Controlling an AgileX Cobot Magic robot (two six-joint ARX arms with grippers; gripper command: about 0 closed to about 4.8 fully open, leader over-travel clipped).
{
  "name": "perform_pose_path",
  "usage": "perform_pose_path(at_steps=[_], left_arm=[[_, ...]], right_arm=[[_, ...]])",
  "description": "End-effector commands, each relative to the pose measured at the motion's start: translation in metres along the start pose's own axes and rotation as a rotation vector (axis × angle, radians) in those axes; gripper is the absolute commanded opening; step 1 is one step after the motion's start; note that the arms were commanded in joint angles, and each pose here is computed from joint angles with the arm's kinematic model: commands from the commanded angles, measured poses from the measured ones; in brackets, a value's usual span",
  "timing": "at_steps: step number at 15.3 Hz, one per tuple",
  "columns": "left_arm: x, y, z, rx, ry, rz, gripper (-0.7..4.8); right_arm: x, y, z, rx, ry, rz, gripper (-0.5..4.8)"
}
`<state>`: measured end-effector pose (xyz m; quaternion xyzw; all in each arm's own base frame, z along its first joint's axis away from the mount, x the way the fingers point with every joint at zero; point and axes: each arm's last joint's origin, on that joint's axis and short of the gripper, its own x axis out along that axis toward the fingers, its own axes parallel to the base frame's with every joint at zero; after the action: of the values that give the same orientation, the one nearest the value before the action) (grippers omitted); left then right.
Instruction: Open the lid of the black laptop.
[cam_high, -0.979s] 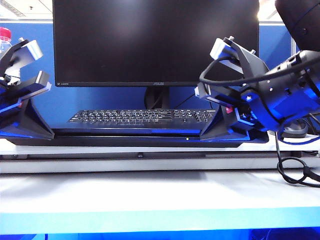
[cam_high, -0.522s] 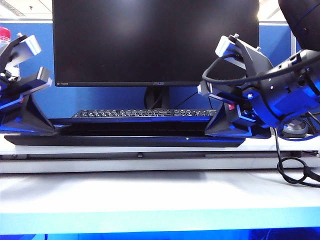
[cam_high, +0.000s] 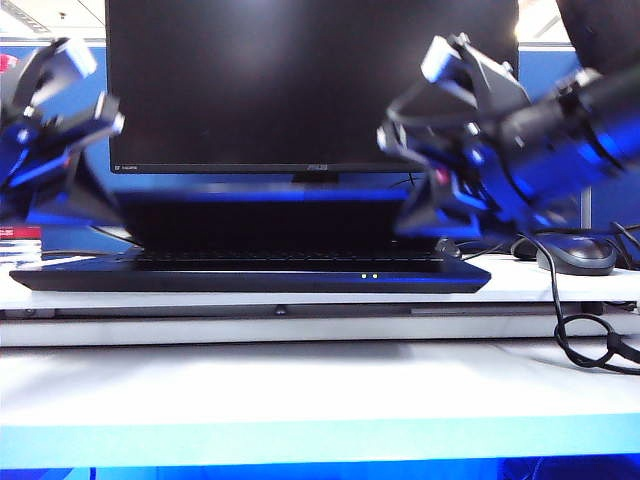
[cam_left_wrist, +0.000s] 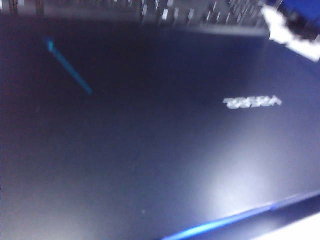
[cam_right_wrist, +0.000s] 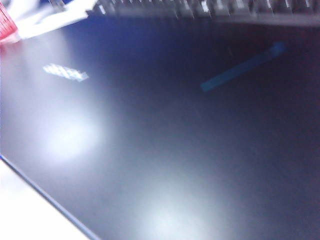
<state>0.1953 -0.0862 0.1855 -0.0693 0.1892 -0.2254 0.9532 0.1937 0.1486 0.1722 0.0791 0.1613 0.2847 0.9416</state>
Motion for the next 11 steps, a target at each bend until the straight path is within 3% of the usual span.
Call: perform_pose_path(at_steps=[1, 5, 11], left_arm=[[0.0, -0.004, 0.023, 0.021, -0.122, -0.02, -0.04], [0.001, -0.009, 0.048, 0.085, -0.183, -0.025, -0.04], [-0.002, -0.004, 0.072, 0.089, -0.256, 0.0, -0.04]], right_arm=[[0.004, 0.004, 0.021, -0.003, -0.101, 0.01, -0.01], [0.008, 0.007, 0.033, -0.025, -0.114, 0.011, -0.01], [0.013, -0.002, 0.06, -0.021, -0.182, -0.007, -0.01]])
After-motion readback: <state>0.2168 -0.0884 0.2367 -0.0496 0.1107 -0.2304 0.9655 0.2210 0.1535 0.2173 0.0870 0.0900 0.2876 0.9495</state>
